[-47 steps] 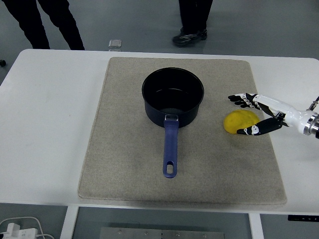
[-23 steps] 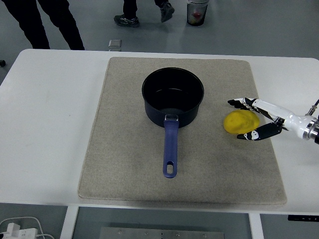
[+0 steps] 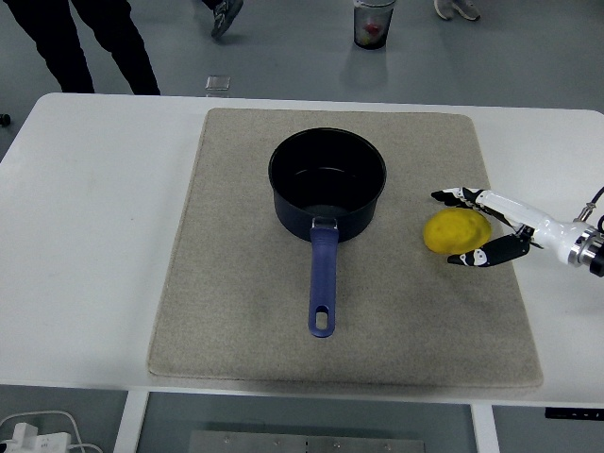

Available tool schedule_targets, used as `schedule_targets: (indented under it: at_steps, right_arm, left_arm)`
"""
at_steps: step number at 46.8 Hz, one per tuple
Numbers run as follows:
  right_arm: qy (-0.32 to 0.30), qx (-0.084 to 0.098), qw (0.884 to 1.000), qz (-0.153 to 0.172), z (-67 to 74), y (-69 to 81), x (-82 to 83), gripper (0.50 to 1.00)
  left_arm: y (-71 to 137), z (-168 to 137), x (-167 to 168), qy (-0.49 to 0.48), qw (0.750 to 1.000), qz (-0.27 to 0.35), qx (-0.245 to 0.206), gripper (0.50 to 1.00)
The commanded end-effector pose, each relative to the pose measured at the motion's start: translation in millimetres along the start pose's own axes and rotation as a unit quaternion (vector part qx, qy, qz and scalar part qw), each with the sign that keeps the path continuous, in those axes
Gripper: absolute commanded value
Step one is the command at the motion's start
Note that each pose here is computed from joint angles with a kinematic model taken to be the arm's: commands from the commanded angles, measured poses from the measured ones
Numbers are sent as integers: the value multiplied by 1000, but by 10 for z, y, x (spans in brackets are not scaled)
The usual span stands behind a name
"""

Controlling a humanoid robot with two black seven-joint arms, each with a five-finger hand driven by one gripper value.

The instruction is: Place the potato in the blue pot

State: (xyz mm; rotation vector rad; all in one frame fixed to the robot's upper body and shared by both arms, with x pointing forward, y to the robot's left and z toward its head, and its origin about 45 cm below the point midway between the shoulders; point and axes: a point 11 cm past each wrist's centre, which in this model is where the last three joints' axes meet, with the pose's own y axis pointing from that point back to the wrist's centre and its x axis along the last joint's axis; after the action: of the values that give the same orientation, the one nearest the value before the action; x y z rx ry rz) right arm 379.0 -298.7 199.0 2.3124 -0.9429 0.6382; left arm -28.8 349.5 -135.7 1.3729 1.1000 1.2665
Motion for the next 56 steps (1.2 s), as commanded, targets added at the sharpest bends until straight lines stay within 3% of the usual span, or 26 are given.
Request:
schedule_targets:
  at_steps: [1, 9, 17, 22, 27, 42, 56]
  right_arm:
    - [0, -1, 1000, 0, 6, 1, 3, 877]
    - [0, -1, 1000, 0, 5, -3, -4, 864]
    - [-1, -2, 1000, -2, 12, -8, -21, 809]
    - [5, -11, 1000, 11, 50, -2, 38, 713]
    - [9, -16, 1000, 21, 79, 6, 95, 500]
    - [6, -4, 999, 39, -1, -9, 209, 500]
    - [7, 11, 999, 50, -196, -48, 465, 500]
  left_arm:
    - [0, 0, 0, 0, 1000, 0, 0, 996]
    - [0, 0, 0, 0, 1000, 0, 0, 996]
    - [0, 0, 0, 0, 1000, 0, 0, 996]
    - [0, 0, 0, 0, 1000, 0, 0, 996]
    - [0, 0, 0, 0, 1000, 0, 0, 996]
    - [0, 0, 0, 0, 1000, 0, 0, 996]
    - [0, 0, -5, -1, 1000, -1, 0, 996]
